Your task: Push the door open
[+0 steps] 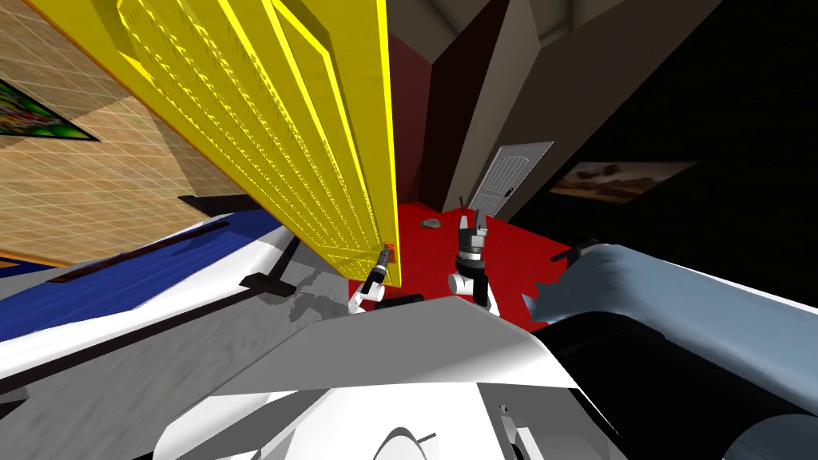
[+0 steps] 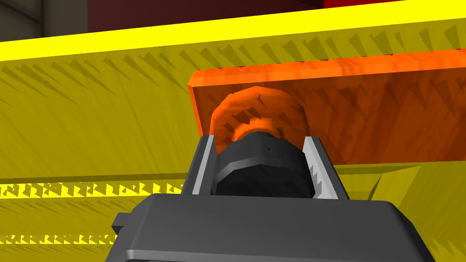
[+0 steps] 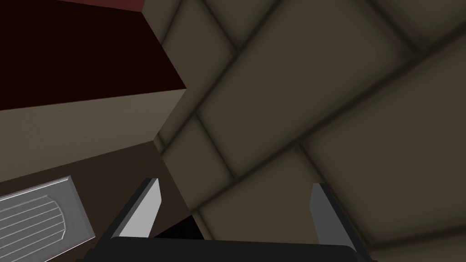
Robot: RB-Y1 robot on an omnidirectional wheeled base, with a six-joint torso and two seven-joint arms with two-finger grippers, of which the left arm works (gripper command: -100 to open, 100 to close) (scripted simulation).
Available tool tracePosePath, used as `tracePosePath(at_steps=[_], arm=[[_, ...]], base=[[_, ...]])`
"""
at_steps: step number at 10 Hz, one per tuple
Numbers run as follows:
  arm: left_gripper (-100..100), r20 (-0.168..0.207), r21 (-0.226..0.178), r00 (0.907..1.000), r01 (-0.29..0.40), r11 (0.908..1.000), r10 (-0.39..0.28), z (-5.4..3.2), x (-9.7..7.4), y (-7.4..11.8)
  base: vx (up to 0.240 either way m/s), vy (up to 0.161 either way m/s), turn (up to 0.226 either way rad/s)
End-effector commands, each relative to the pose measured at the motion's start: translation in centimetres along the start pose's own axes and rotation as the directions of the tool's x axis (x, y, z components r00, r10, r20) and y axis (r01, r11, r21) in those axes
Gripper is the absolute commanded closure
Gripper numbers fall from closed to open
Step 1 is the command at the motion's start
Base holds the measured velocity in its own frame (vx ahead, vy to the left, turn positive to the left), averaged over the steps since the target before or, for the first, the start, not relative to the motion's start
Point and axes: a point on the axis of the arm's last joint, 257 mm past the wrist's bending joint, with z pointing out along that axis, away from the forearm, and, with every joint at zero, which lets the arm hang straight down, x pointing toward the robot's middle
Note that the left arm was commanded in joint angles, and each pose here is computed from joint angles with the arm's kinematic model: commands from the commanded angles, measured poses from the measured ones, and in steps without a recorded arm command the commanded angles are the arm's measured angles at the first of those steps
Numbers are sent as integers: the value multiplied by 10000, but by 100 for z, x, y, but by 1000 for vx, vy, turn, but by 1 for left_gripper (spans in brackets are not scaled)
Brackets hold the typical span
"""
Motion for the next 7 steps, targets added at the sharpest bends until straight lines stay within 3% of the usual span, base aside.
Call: tracePosePath(at_steps=[1,4,5,6,7], arm=[[100,328,6,9994,88,10000,-88,25,-140,-26],[100,741,174,9955,580,9982,-591,84,-186,-110],[100,651,93,9969,428,9990,-433,59,-176,-74],[100,864,83,9961,192,9998,-199,43,-377,-58],[100,966,50,9953,98,9999,-103,32,-467,-41]], base=[[191,-173,107],[157,-177,96],[71,-71,45],[140,-64,42],[169,-150,97]])
